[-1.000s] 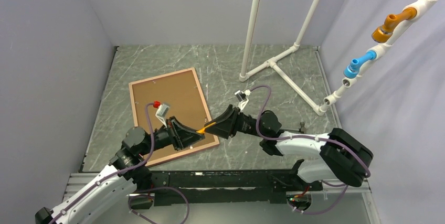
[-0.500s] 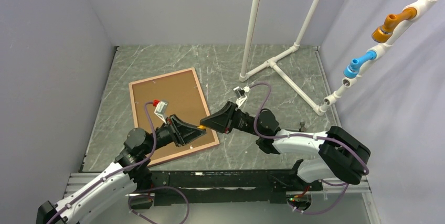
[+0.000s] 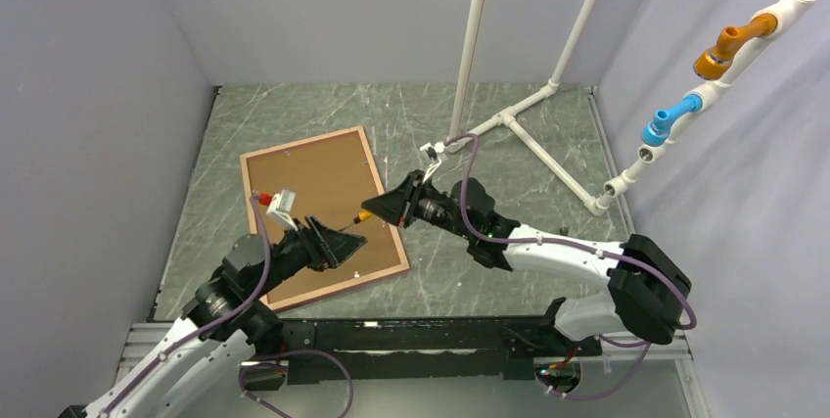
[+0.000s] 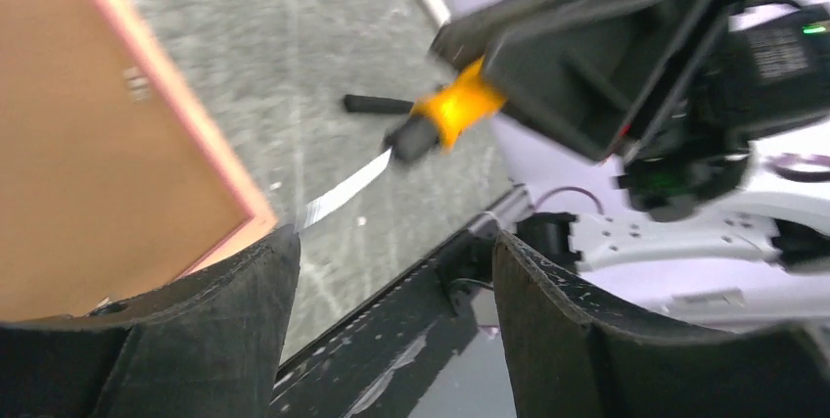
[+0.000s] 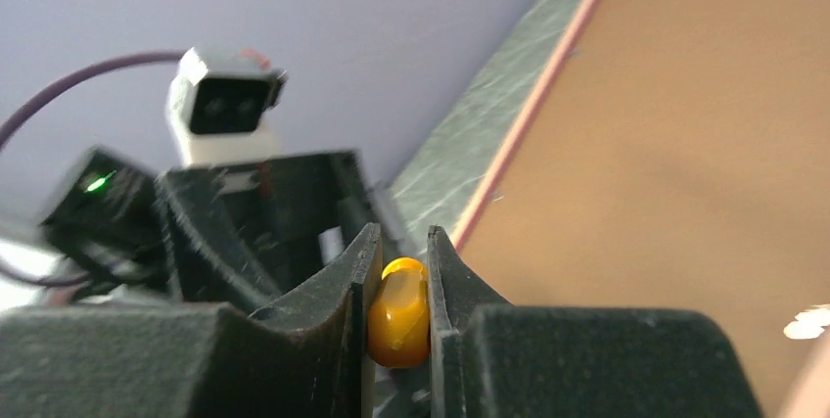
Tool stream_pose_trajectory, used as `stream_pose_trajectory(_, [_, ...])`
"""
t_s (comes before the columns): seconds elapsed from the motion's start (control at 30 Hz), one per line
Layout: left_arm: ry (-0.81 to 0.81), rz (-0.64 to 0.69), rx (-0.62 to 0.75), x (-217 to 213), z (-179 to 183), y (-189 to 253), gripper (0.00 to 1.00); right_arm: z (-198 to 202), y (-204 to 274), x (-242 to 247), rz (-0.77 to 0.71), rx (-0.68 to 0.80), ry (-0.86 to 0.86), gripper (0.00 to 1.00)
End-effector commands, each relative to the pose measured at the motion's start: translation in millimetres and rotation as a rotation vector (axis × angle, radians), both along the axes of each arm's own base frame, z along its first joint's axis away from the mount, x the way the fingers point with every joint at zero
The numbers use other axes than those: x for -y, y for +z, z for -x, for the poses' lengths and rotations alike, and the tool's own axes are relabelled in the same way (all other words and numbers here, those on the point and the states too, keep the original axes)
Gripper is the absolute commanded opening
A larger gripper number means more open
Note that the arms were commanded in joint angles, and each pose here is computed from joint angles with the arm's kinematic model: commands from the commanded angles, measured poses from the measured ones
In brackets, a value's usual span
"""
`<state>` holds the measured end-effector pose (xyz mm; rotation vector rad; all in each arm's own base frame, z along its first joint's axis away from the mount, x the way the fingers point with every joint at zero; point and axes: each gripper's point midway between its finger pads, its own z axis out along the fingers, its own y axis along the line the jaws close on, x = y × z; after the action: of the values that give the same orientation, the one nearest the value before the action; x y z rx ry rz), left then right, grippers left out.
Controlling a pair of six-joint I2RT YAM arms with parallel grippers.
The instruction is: Take the photo out of the frame
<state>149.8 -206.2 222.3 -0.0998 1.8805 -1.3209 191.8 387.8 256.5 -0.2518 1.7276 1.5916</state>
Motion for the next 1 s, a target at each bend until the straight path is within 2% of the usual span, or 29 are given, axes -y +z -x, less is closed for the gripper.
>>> stream_pose_trajectory(0.0, [0.195,-0.206,-0.143,-45.3,-1.9,-46.6,0.74,-60.6,-28.1,19.2,0.298,0.133,-0.252,0.0])
stream_pose_trajectory(0.2, [0.177,-0.288,-0.236,-47.8,5.7,-86.0,0.69,-121.9,-49.0,14.1,0.558,0.195,-0.385,0.0])
stream_pose_trajectory(0.47, [0.132,-0.28,-0.309,-32.0,4.7,-128.6,0.63,-192.7,-76.6,-9.2,0.76,0.228,-0.509,0.0])
stream_pose_trajectory(0.7, [0.092,-0.29,-0.353,-24.5,8.6,-148.4,0.6,-239.0,-99.2,-29.5,0.863,0.281,-0.54,0.0])
stream_pose_trajectory(0.97, [0.085,-0.282,-0.384,-24.6,13.6,-161.9,0.59,-267.5,-110.5,-42.4,0.906,0.331,-0.556,0.0])
